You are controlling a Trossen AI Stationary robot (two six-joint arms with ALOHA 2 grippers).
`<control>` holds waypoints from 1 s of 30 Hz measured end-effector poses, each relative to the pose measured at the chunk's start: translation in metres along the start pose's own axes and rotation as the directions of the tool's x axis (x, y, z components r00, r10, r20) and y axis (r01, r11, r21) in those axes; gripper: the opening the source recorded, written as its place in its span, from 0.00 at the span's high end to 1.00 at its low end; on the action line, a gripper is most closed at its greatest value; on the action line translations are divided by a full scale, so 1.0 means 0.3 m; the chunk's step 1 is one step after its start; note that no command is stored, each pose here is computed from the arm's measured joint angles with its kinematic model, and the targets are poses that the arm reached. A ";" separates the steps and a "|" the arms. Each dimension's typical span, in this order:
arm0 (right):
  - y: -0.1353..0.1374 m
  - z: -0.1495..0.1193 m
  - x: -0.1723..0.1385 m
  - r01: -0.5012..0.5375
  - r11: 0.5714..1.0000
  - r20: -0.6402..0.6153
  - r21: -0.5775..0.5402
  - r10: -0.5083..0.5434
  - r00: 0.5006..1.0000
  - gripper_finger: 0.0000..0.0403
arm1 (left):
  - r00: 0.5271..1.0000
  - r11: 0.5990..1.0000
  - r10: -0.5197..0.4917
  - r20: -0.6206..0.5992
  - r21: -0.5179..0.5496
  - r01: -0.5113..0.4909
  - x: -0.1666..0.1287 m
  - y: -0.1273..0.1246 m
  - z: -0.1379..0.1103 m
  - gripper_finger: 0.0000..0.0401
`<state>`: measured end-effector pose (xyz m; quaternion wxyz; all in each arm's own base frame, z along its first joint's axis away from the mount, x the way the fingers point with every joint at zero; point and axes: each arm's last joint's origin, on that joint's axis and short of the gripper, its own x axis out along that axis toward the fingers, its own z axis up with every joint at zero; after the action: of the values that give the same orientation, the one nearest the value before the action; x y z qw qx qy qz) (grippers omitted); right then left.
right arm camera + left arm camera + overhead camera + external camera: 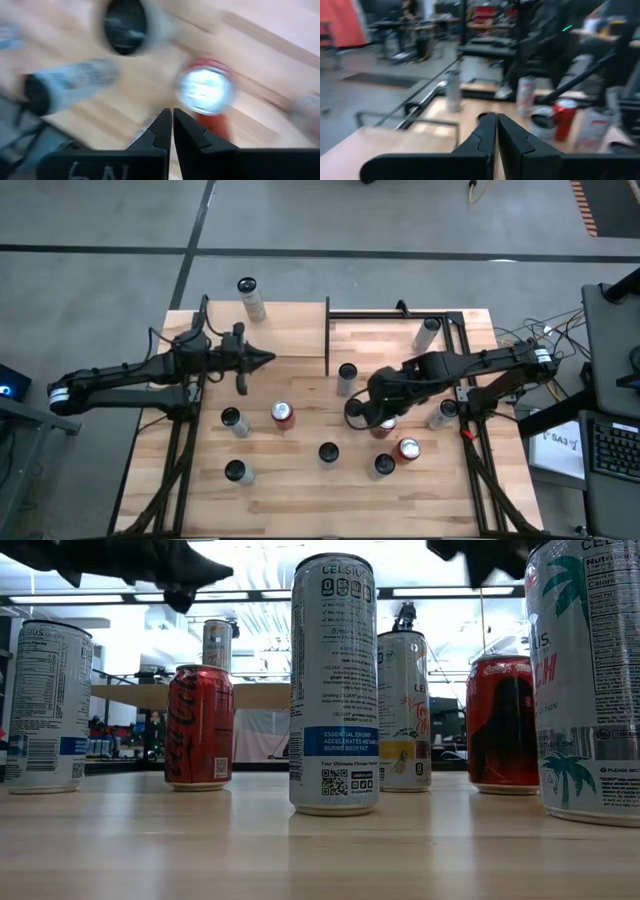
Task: Place canned beverage on shelf
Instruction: Put the top right red soda can on the shelf
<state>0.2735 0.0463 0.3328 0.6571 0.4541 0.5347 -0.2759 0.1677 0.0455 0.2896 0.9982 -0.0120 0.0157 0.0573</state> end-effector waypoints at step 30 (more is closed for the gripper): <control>0.012 0.007 0.116 0.199 0.975 -0.068 -0.096 -0.206 0.976 0.31 | 0.992 0.996 -0.086 0.092 0.006 0.086 0.007 -0.017 0.029 1.00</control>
<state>0.2870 0.0503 0.3005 0.6237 0.3781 0.6150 -0.2996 0.1706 0.0409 0.2982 0.9994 -0.0088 -0.0309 0.0145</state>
